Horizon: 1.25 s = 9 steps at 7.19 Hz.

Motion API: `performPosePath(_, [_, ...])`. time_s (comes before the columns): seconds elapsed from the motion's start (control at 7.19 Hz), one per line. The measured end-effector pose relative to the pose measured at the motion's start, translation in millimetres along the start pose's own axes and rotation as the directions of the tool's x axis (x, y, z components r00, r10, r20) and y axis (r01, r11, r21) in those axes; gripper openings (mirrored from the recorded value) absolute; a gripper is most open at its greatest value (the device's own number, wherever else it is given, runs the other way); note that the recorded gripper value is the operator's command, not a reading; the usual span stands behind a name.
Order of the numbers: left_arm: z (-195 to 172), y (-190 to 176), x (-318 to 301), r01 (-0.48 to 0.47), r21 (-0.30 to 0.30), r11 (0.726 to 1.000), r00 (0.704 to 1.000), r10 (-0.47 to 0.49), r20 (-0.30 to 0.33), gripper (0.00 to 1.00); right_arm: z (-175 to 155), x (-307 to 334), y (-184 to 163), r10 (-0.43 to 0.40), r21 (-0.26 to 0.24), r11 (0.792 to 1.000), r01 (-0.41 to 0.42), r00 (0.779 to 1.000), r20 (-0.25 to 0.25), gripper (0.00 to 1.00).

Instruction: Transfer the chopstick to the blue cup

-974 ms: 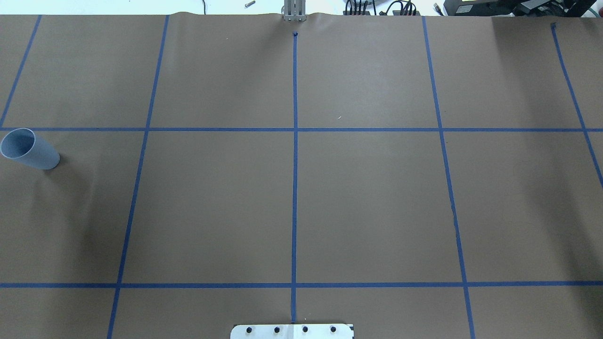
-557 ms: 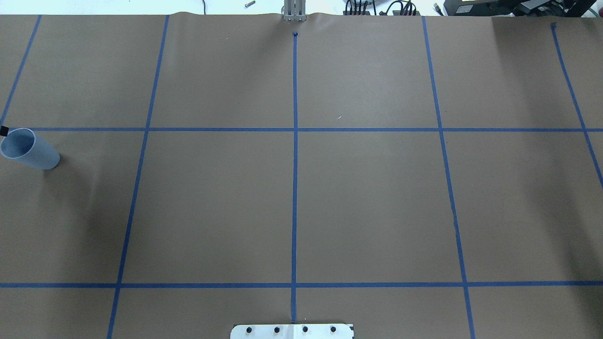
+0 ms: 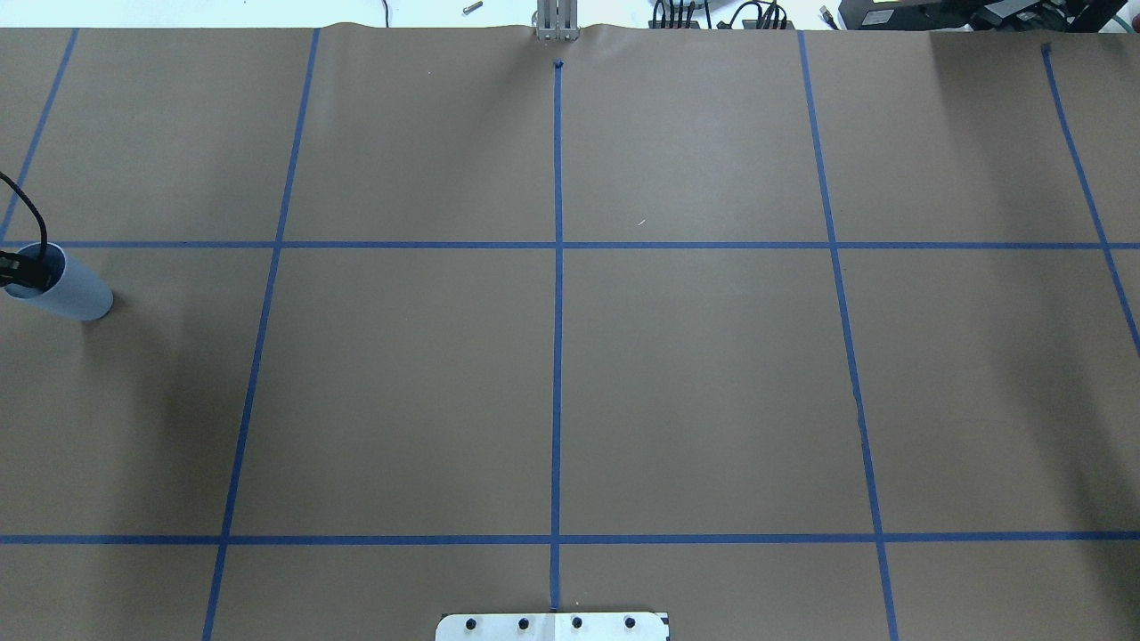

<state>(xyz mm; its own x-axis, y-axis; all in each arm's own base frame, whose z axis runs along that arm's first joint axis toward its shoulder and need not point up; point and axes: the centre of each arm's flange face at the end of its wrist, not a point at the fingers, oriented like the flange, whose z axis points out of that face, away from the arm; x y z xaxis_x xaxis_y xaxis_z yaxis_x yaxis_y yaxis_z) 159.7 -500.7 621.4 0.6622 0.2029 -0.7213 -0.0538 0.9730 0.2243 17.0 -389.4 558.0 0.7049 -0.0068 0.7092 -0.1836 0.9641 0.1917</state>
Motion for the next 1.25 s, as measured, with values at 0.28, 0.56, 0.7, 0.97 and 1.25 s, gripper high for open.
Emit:
performPosePath(0.28, [-2.6,-12.4,17.2,-0.021,0.003,1.000,0.999,0.021,-0.030,0.00,-0.1,-0.2,-0.3,0.000,0.001,1.000,0.000,1.000,0.000,1.00])
performPosePath(0.56, [-23.4,-51.5,56.3,-0.018,0.007,1.000,0.995,0.018,-0.097,0.00,-0.2,-0.5,-0.6,0.000,0.002,1.000,0.000,1.000,0.001,1.00])
performPosePath(0.7, [-43.6,-78.7,89.5,0.029,0.015,0.999,0.993,-0.028,-0.115,0.00,-0.3,-0.6,-0.8,0.000,0.002,1.000,0.000,1.000,0.001,1.00])
performPosePath(0.97, [-64.4,-126.2,210.8,0.159,0.022,0.987,0.977,-0.154,-0.145,0.00,0.5,0.0,-1.0,0.003,0.001,1.000,-0.003,1.000,0.001,1.00])
performPosePath(1.25, [-42.8,-134.6,388.5,0.261,-0.002,0.965,0.959,-0.259,-0.116,0.00,4.9,4.1,-0.6,0.011,-0.007,1.000,-0.011,1.000,-0.002,1.00])
